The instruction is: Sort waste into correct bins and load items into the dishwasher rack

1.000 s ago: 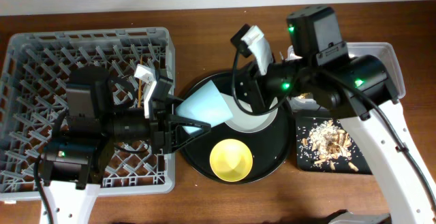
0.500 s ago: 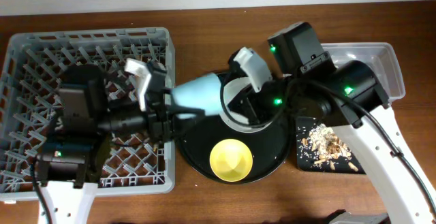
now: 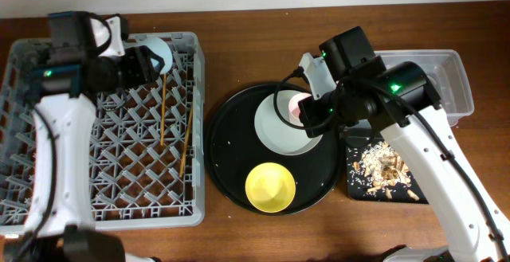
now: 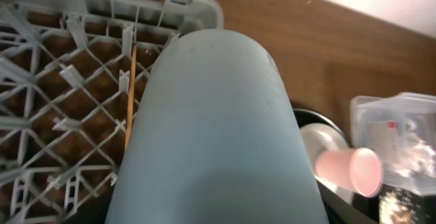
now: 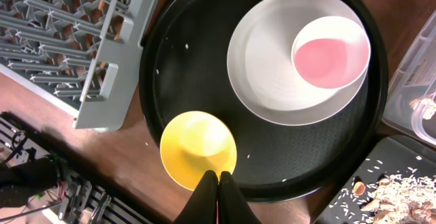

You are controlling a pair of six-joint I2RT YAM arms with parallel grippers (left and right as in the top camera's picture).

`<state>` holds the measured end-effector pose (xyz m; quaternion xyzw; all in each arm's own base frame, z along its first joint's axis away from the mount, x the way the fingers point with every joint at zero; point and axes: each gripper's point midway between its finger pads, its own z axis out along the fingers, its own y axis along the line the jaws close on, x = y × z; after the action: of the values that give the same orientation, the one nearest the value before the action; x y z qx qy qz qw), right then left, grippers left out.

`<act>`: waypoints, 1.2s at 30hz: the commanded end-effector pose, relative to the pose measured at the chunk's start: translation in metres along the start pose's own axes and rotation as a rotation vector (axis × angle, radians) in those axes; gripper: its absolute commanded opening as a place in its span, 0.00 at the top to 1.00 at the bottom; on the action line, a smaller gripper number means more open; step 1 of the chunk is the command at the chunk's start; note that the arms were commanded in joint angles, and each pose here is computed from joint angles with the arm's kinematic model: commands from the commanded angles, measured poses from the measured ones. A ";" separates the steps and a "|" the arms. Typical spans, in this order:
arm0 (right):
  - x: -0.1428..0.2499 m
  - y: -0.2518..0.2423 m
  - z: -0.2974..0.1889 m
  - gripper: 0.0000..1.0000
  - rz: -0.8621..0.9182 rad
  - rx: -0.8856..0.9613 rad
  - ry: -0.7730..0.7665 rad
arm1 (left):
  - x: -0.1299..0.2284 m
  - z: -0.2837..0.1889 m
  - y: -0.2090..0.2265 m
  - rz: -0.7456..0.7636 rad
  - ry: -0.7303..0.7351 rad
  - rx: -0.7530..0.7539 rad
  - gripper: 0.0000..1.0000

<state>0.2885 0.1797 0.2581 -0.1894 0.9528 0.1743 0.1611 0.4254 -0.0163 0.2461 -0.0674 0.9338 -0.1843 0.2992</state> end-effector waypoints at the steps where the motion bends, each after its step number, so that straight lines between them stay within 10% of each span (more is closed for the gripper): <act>1: 0.000 -0.003 0.001 0.95 0.008 0.012 0.000 | 0.001 0.042 0.000 0.043 0.049 -0.028 0.97; 11: 0.000 -0.003 0.001 0.94 0.001 0.012 0.001 | 0.024 0.123 0.042 0.081 0.155 -0.257 0.96; 22: 0.000 -0.003 0.001 0.73 -0.003 0.012 0.000 | -0.023 0.073 0.013 0.109 -0.001 -0.213 0.01; 27: -0.016 -0.017 0.006 0.61 -0.012 0.090 -0.048 | 0.004 -0.021 -0.035 0.109 0.007 -0.077 0.16; 29: -0.026 -0.021 0.024 0.62 -0.024 0.091 -0.043 | 0.041 -0.040 -0.036 0.081 0.131 -0.081 0.01; 36: -0.026 -0.079 0.135 0.69 -0.005 0.269 0.166 | 0.084 -0.049 -0.027 0.066 0.306 -0.110 0.01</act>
<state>0.3687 0.1843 0.1563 -0.1849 0.9713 0.0778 0.1276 0.3326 -0.0444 0.2498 -0.0335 0.9782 -0.1260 0.1618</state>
